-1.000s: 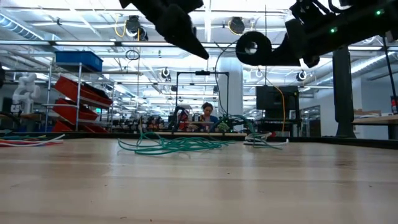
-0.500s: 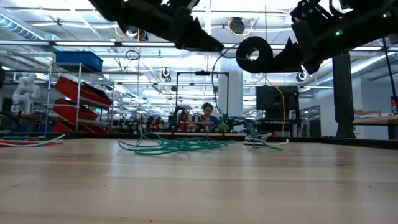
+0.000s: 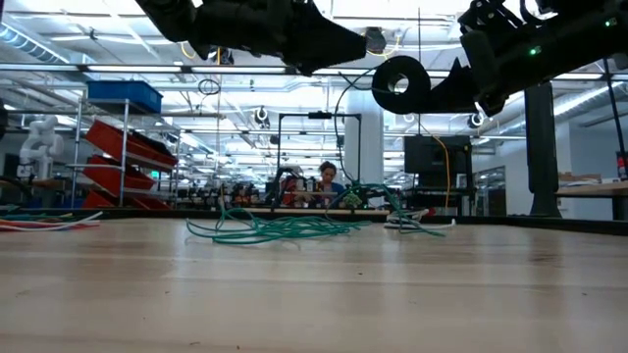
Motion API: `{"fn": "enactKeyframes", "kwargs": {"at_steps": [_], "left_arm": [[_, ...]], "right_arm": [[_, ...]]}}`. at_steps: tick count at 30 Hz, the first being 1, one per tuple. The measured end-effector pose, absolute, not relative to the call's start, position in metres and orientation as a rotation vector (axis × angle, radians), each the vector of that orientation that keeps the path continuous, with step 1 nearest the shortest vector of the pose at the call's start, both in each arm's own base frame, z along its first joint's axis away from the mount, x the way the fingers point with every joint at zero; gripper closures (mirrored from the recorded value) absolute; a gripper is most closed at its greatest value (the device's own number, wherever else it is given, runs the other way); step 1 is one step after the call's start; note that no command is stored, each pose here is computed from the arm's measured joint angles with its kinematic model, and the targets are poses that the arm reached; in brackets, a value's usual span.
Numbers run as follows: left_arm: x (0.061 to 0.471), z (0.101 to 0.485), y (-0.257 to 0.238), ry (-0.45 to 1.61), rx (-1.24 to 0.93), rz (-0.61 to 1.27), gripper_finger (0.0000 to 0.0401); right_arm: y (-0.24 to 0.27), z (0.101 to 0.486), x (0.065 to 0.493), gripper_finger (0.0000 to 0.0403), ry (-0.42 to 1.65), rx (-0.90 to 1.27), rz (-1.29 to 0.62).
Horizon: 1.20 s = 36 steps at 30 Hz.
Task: Coil cords
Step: Coil the green wire onto the spool
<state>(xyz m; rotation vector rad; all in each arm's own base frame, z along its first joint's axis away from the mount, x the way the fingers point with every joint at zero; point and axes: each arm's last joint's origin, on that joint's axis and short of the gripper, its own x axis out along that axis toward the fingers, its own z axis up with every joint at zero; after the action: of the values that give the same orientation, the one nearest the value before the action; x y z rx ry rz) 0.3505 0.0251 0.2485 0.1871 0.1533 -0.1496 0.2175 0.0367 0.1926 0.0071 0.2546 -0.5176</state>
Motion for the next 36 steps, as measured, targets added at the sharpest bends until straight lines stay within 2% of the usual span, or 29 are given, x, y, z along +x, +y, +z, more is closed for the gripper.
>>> {"fn": "enactKeyframes", "kwargs": {"at_steps": [10, 20, 29, 36], "left_arm": [[0.368, 0.219, 0.028, 0.216, 0.133, -0.097, 0.0249], [0.366, 0.228, 0.028, 0.232, 0.135, -0.079, 0.0249], [0.349, 0.255, 0.028, 0.236, 0.186, -0.037, 0.0249], [0.351, 0.249, 0.025, 0.258, 0.189, -0.08, 0.0249]], "right_arm": [[0.037, 0.195, 0.219, 0.0403, 0.24, 0.007, -0.49], [0.038, 0.194, 0.219, 0.0403, 0.248, 0.008, -0.469], [0.04, 0.192, 0.218, 0.0403, 0.272, -0.002, -0.453], [0.04, 0.192, 0.218, 0.0403, 0.269, -0.009, -0.454]]}}
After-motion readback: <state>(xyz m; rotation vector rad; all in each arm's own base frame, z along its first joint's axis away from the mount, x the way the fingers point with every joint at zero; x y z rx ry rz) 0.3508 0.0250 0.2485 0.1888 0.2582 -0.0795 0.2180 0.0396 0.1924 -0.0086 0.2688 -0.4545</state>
